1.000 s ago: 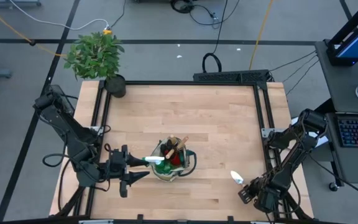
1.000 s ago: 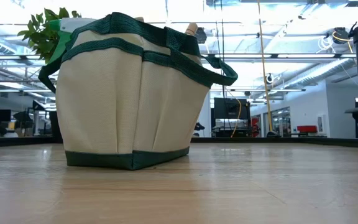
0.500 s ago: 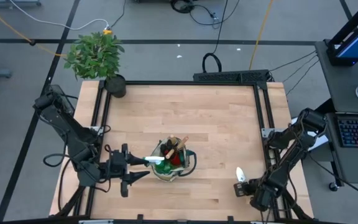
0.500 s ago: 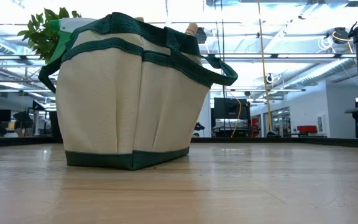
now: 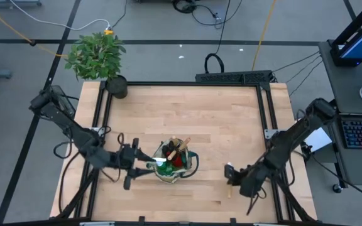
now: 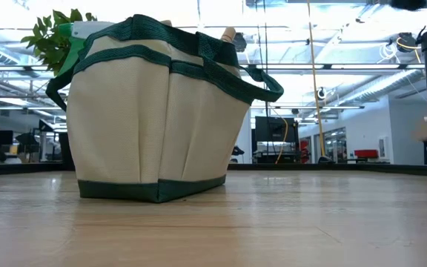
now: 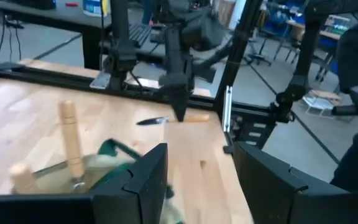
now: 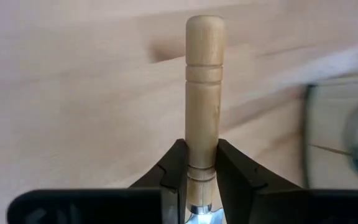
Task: Pick & Place Garden tools in Gardening bag
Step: Put the trowel into the gardening bag
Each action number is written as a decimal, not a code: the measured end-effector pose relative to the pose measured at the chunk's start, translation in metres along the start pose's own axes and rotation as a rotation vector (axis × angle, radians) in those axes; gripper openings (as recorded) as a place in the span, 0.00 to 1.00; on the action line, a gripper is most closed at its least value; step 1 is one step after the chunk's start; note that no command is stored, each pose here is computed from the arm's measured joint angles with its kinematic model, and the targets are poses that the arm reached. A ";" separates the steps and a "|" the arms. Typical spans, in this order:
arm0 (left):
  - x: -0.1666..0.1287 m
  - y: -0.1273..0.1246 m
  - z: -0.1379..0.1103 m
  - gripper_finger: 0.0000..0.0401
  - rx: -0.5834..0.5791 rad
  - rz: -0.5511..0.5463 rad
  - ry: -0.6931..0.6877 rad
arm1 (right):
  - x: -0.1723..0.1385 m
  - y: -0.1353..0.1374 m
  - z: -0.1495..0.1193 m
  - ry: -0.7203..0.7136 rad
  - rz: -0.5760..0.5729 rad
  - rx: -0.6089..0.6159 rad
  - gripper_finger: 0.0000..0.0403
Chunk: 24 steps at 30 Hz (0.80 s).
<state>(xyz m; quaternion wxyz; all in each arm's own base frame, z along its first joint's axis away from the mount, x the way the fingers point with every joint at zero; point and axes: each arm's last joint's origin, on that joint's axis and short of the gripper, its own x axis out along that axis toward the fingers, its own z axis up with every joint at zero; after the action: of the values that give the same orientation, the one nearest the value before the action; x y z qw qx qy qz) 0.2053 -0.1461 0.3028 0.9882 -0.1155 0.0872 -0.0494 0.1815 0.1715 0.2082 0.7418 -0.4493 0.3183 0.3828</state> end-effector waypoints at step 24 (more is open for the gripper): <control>-0.078 0.077 -0.085 0.48 0.075 -0.184 -0.120 | -0.065 -0.142 0.020 -0.598 -0.415 0.559 0.13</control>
<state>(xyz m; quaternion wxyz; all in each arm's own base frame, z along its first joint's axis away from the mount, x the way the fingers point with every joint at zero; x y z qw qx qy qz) 0.1188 -0.0812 0.2154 0.9866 -0.0886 0.0148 -0.1363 0.2728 0.1286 0.3297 0.9548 -0.1562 0.0846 0.2384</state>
